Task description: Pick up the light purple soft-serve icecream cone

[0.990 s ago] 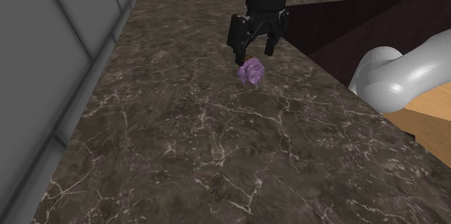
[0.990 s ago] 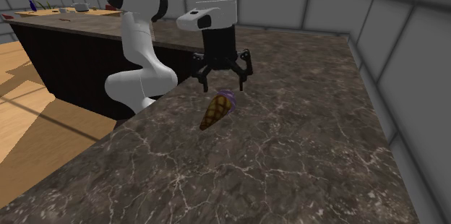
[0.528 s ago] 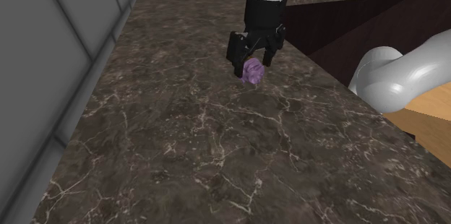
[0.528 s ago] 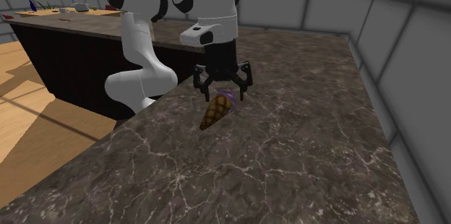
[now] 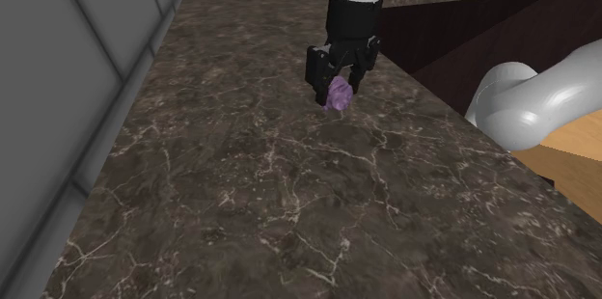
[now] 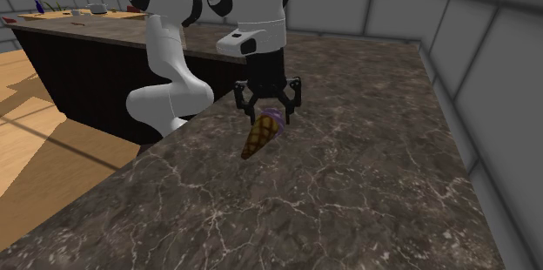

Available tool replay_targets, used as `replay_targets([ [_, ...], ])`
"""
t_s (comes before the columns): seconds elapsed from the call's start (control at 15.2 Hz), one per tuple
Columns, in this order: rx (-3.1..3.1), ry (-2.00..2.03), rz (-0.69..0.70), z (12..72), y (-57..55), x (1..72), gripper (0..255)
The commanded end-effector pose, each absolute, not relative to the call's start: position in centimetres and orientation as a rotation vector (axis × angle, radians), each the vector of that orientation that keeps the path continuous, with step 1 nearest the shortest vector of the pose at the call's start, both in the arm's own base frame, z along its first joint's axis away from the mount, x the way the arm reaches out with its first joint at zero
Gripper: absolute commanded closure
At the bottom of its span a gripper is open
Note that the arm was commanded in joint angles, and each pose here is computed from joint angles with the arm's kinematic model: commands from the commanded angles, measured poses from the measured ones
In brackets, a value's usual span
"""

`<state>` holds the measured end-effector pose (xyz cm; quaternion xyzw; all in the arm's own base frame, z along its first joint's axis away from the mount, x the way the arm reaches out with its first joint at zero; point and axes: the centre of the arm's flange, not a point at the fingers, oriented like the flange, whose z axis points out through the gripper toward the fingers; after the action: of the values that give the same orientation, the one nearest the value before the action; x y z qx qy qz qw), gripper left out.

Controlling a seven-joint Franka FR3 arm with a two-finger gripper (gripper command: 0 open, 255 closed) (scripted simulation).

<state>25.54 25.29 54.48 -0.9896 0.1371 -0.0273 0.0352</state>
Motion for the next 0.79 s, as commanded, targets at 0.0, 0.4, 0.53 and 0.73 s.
replay_targets([
  [0.0,-3.042,0.422,-0.081,54.4,25.3,25.6,255],
  [0.4,-3.042,0.421,-0.081,57.0,25.3,25.5,255],
  [0.53,-3.042,0.421,-0.081,58.1,25.3,25.5,255],
  [0.73,-3.042,0.421,-0.081,59.6,25.3,25.5,255],
])
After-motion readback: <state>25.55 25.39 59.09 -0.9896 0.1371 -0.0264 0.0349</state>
